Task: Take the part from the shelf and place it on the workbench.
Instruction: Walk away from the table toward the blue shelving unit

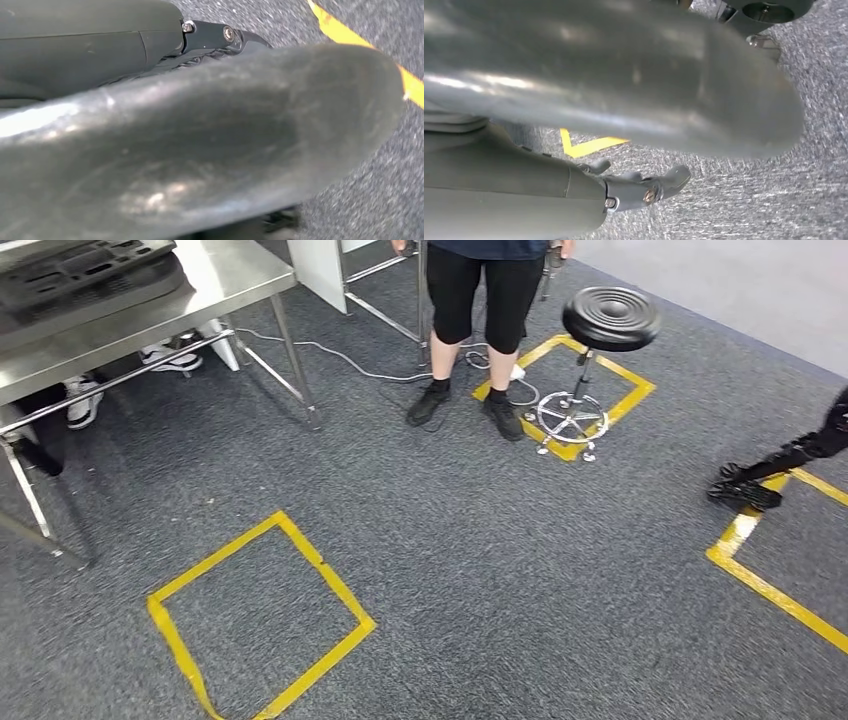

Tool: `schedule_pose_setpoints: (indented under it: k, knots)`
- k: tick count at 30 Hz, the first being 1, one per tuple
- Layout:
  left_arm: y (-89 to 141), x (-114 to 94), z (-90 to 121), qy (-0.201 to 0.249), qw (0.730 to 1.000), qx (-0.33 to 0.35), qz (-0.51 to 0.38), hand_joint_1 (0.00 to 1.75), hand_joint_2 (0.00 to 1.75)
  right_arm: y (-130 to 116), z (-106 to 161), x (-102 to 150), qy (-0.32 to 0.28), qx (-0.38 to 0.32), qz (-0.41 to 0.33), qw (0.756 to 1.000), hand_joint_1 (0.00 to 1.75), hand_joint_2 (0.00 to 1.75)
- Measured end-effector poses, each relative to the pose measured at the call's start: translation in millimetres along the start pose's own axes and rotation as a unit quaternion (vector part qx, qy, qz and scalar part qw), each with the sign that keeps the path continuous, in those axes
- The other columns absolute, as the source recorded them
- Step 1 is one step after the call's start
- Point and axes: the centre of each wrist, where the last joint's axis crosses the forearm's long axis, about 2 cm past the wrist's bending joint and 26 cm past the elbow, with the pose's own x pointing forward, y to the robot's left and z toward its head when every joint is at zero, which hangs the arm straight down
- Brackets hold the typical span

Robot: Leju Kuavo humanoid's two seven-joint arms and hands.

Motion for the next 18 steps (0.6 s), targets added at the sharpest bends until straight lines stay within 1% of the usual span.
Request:
schedule_pose_setpoints:
  k: [18]
  knots:
    - [0.8, 0.5, -0.4, 0.002, 1.0, 0.001, -0.001, 0.0, 0.0, 0.2, 0.1, -0.3, 0.0, 0.001, 0.005, 1.0, 0.0, 0.0]
